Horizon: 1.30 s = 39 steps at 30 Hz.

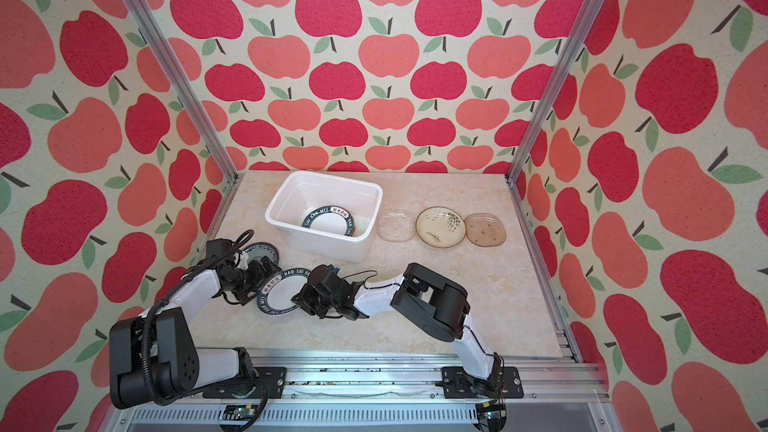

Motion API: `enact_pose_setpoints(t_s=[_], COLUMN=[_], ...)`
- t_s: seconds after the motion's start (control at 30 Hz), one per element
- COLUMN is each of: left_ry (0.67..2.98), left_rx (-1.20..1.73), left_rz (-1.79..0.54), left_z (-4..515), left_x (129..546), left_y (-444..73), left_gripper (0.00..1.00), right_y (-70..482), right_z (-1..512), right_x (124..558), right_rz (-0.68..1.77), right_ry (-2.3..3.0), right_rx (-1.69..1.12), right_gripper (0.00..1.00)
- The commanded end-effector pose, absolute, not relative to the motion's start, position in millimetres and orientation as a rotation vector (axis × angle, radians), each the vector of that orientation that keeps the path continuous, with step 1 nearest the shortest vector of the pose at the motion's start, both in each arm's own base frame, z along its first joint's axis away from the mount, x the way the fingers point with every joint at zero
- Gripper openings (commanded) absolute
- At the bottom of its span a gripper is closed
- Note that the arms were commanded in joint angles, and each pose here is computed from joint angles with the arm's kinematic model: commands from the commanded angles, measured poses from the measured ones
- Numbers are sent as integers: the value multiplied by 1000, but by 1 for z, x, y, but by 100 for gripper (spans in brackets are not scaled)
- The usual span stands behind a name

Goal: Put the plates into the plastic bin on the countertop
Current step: 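Grip the green-rimmed plate rim with both grippers and tilt it up, then lift the plate upright with the right gripper while the left gripper steadies it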

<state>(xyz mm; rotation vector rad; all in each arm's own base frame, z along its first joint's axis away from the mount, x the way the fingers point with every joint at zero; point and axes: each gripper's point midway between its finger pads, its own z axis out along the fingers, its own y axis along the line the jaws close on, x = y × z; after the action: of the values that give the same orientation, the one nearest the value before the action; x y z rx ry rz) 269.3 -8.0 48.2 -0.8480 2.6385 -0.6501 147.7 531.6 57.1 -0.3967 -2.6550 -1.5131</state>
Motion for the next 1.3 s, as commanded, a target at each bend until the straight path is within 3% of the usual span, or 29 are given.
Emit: enact_pose_setpoints(t_s=[0.0,0.1,0.17,0.53,0.87,1.27], left_ry=[2603,2588,2576,2357,2185,2135], left_rx=[-861,-871,-881,-979,-860,-743], left_rz=[-700,-702,-704,-499,-526,-508], left_z=[61,66,69,130,201,245], left_x=[272,274,275,276,281,293], left_y=[-12,-11,-11,20,12,5], left_gripper=[99,99,99,99,99,99], right_y=[531,528,525,480,391,305], right_z=[62,64,66,98,162,212], right_x=[151,149,148,133,141,138], right_rz=[-1545,-1531,-1524,-1396,-1240,-1216], right_ry=[-2652,-2655,-2656,-2647,-2951,-2949], right_rx=[-398,-410,-421,-532,-540,-588], right_gripper=[15,4,2,0,0,0])
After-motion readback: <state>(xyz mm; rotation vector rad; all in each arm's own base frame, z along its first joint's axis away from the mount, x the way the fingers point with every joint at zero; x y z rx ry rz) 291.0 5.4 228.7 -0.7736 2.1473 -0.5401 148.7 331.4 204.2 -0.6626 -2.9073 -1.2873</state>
